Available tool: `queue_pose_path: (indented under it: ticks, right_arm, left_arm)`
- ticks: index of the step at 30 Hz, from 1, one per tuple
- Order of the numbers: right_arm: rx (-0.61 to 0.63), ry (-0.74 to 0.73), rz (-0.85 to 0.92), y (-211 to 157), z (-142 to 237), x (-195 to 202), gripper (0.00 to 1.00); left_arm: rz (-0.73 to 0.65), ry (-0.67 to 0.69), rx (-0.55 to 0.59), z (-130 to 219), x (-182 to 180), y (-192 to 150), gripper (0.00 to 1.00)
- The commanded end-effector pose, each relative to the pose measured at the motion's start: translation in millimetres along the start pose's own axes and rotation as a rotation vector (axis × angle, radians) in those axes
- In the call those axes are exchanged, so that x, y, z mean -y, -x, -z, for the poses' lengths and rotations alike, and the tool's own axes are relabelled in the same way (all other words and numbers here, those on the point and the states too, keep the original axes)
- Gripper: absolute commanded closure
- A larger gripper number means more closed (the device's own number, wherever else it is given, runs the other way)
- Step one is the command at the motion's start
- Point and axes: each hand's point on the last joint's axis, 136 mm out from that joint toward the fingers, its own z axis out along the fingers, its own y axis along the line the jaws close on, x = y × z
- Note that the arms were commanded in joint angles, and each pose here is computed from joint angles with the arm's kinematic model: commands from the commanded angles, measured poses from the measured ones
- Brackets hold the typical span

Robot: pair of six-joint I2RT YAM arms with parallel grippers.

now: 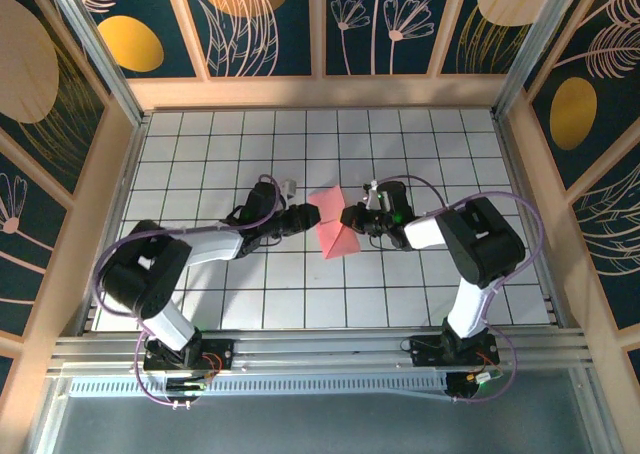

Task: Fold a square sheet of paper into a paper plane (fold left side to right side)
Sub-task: Turn over the paper at the center of the table.

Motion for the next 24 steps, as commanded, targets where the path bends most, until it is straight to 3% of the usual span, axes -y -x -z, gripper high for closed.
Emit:
queue_pose_path:
  ticks: [1, 7, 11, 15, 19, 24]
  right_arm:
    - [0.091, 0.034, 0.097, 29, 17, -29, 1.00]
    - [0.243, 0.178, 0.190, 68, 74, -81, 1.00]
    - [0.338, 0.307, 0.247, 90, 120, -122, 1.00]
    - [0.393, 0.429, 0.293, 100, 157, -162, 1.00]
    - [0.369, 0.512, 0.308, 101, 172, -190, 1.00]
    - [0.354, 0.581, 0.283, 100, 179, -204, 1.00]
  left_arm:
    - [-0.040, 0.041, 0.103, 21, 9, 22, 0.44]
    - [-0.050, -0.031, 0.245, 62, 38, 49, 0.12]
    - [-0.014, -0.249, 0.259, 83, 68, 59, 0.01]
    - [-0.030, -0.512, 0.203, 95, 112, 56, 0.02]
    - [-0.038, -0.738, 0.119, 106, 150, 53, 0.06]
    - [-0.059, -0.745, 0.090, 95, 158, 55, 0.07]
